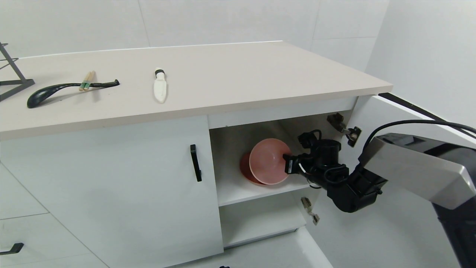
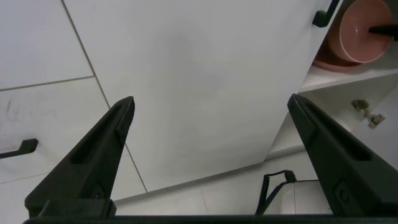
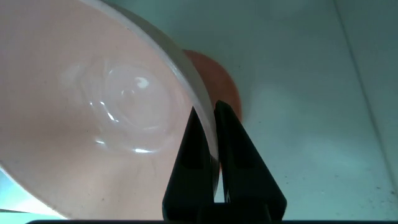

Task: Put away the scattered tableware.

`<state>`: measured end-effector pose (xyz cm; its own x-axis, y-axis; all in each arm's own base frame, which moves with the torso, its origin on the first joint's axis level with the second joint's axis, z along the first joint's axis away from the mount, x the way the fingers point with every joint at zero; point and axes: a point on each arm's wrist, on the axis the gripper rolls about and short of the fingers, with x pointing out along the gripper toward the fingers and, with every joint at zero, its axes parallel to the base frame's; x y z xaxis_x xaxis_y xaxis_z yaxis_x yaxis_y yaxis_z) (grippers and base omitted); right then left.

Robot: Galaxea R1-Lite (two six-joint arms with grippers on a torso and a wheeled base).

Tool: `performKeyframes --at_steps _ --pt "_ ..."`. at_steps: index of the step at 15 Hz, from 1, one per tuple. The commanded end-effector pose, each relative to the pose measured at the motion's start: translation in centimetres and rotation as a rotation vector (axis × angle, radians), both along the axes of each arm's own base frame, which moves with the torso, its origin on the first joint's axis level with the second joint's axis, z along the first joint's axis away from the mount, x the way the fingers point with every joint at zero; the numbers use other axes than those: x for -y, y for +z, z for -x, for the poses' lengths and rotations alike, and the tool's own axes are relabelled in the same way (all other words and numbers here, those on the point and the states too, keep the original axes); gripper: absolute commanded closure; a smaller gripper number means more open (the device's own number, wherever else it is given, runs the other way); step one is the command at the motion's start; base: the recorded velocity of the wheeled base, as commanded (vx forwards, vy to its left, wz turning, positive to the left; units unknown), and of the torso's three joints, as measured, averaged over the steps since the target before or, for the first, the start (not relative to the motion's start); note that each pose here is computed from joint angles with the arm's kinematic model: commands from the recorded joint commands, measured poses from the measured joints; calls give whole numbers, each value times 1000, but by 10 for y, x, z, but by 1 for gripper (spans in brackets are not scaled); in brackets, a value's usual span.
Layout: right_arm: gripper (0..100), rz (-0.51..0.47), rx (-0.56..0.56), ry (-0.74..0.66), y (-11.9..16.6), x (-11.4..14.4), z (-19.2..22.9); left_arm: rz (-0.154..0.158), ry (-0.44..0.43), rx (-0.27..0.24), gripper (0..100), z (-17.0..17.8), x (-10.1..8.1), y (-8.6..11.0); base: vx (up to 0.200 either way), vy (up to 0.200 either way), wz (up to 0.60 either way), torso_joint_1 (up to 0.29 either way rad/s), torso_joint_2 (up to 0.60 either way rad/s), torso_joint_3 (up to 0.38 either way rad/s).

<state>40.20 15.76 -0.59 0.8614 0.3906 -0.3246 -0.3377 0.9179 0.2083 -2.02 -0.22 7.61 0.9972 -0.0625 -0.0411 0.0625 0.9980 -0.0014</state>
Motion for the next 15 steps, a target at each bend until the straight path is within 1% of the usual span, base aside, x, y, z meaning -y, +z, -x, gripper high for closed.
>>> performKeyframes --at_steps 1,3,6,11,12,15 --pt "100 2 -6 1 -5 -1 -2 0 0 -5 0 0 0 0 0 0 0 0 0 0" --pt "100 3 -4 3 -7 -2 -3 2 0 -5 0 0 0 0 0 0 0 0 0 0" --pt "100 44 10 16 -13 -2 -4 3 0 -2 0 0 0 0 0 0 0 0 0 0" --pt "100 39 24 16 -11 -3 -6 3 1 0 0 0 0 0 0 0 0 0 0 0" --pt "0 39 24 16 -12 -3 -7 3 1 0 0 0 0 0 0 0 0 0 0 0" --pt "0 39 23 21 -12 -4 -5 3 1 0 0 0 0 0 0 0 0 0 0 0"
